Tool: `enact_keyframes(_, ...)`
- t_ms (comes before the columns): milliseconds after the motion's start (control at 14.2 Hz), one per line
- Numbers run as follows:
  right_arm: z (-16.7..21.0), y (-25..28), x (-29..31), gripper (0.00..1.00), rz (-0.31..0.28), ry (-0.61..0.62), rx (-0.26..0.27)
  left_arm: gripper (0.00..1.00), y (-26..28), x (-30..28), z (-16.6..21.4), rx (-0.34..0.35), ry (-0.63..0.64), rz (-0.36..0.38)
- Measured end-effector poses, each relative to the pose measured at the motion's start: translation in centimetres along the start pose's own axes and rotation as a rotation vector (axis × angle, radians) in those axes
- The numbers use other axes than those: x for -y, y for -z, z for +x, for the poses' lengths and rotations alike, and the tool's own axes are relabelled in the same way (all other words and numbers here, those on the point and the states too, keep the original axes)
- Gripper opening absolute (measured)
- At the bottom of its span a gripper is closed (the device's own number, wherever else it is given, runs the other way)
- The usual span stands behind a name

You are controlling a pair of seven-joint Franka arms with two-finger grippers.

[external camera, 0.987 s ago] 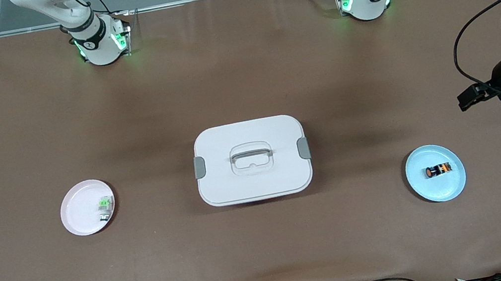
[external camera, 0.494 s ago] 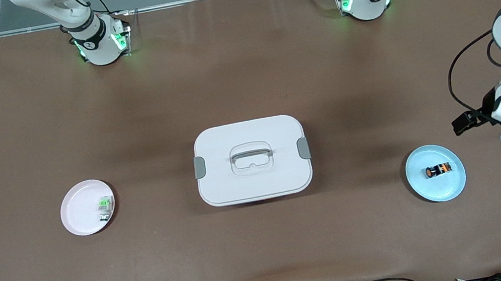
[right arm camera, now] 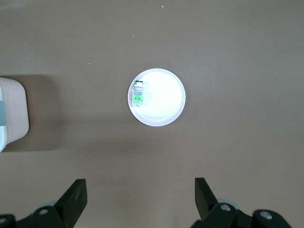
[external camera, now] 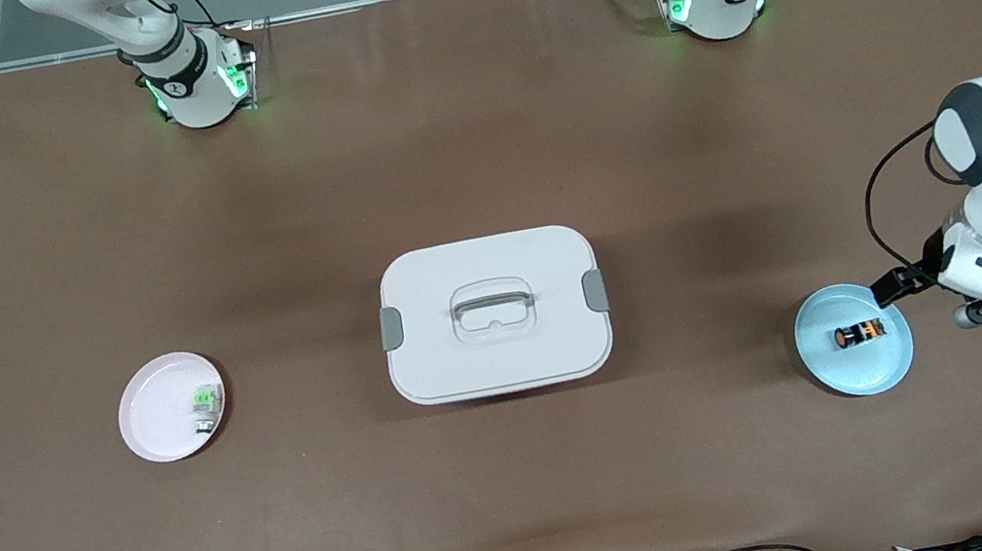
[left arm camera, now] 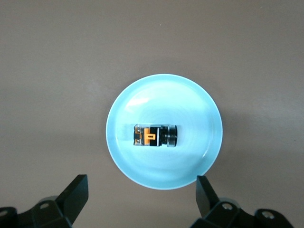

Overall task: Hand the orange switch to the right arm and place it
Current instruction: 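Move the left gripper down over the orange switch on the blue plate, then close the left gripper on the orange switch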

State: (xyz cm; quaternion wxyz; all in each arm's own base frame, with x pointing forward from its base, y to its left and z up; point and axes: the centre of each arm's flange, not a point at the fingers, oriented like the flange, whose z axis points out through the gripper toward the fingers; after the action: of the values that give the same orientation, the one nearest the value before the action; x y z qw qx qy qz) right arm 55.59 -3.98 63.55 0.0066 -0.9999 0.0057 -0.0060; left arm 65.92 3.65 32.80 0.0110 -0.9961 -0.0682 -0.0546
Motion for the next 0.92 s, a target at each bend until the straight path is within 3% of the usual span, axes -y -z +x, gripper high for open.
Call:
enact_keyframes(423,-0.3,-0.1,-1.0,1.00,0.001,-0.019,0.017,1.00,-4.4,-0.3,0.2,0.003,0.016,-0.007)
enact_keyframes(917,-0.1,-0.5,-0.8,1.00,0.002,-0.015,0.021,1.00,-9.5,-0.7,0.2,0.060,-0.010,-0.001)
